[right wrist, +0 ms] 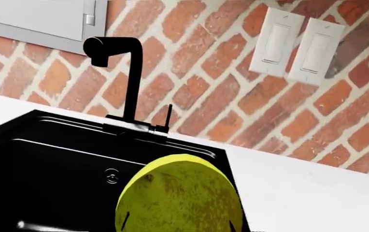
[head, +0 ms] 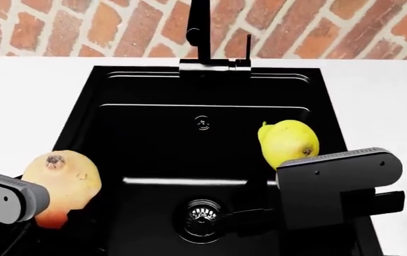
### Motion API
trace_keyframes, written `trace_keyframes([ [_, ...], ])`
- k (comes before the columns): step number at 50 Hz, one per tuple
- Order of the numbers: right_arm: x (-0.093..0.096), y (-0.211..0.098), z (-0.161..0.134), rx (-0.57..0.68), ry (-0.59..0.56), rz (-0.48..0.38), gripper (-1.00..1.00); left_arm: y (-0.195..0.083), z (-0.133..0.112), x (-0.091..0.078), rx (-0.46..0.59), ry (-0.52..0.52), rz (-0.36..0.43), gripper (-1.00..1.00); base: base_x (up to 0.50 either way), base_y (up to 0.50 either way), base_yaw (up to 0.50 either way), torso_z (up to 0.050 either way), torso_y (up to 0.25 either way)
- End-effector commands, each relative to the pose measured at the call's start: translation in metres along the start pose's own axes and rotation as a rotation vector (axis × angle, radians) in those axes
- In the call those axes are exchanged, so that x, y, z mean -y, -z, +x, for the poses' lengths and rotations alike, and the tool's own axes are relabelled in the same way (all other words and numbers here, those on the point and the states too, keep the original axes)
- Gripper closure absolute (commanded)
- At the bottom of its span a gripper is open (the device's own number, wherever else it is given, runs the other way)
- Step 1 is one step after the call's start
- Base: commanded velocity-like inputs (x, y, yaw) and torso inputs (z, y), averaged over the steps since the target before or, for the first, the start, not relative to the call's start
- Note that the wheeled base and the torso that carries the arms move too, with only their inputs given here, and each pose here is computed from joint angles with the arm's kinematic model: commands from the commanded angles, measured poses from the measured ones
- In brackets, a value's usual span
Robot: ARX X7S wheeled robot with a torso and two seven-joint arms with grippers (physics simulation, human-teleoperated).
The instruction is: There is a mixed pile of frozen fruits and vegetables on the counter. Locate all the frozen vegetables and place the items in a bowl on the counter. Take all the frozen fruits and defrost them in a running sink.
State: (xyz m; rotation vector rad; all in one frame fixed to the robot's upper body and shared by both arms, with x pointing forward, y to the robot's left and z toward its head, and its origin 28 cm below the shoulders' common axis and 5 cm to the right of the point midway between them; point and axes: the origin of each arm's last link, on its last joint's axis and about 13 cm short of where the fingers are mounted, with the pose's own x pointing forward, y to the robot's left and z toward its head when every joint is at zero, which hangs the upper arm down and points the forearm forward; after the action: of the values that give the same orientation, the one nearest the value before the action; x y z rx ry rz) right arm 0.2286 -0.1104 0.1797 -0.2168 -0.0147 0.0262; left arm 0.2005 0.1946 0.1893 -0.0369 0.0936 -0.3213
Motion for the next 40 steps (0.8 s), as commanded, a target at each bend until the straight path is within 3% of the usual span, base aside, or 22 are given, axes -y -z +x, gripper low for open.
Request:
trace_keyframes([
  [1,-0.001,-0.001,0.000,0.017,-0.014,-0.044,1.00,-0.002,0.002,-0.001,0.009,-0.015,-0.016,1.00,0.29,-0.17,0.00,0.000,0.000],
  [22,-0.010,0.008,0.004,-0.022,-0.080,-0.051,1.00,-0.001,0.002,-0.004,0.008,-0.029,-0.017,1.00,0.23,-0.02,0.00,0.000,0.001],
  [26,-0.016,0.016,0.007,-0.075,-0.158,0.014,1.00,-0.002,-0.001,-0.005,0.011,-0.033,-0.018,1.00,0.00,0.00,0.00,0.000,0.002],
  [40,-0.032,0.030,0.061,-0.248,-0.428,0.023,1.00,-0.001,0.001,-0.005,0.011,-0.032,-0.019,1.00,0.00,0.00,0.00,0.000,0.000],
])
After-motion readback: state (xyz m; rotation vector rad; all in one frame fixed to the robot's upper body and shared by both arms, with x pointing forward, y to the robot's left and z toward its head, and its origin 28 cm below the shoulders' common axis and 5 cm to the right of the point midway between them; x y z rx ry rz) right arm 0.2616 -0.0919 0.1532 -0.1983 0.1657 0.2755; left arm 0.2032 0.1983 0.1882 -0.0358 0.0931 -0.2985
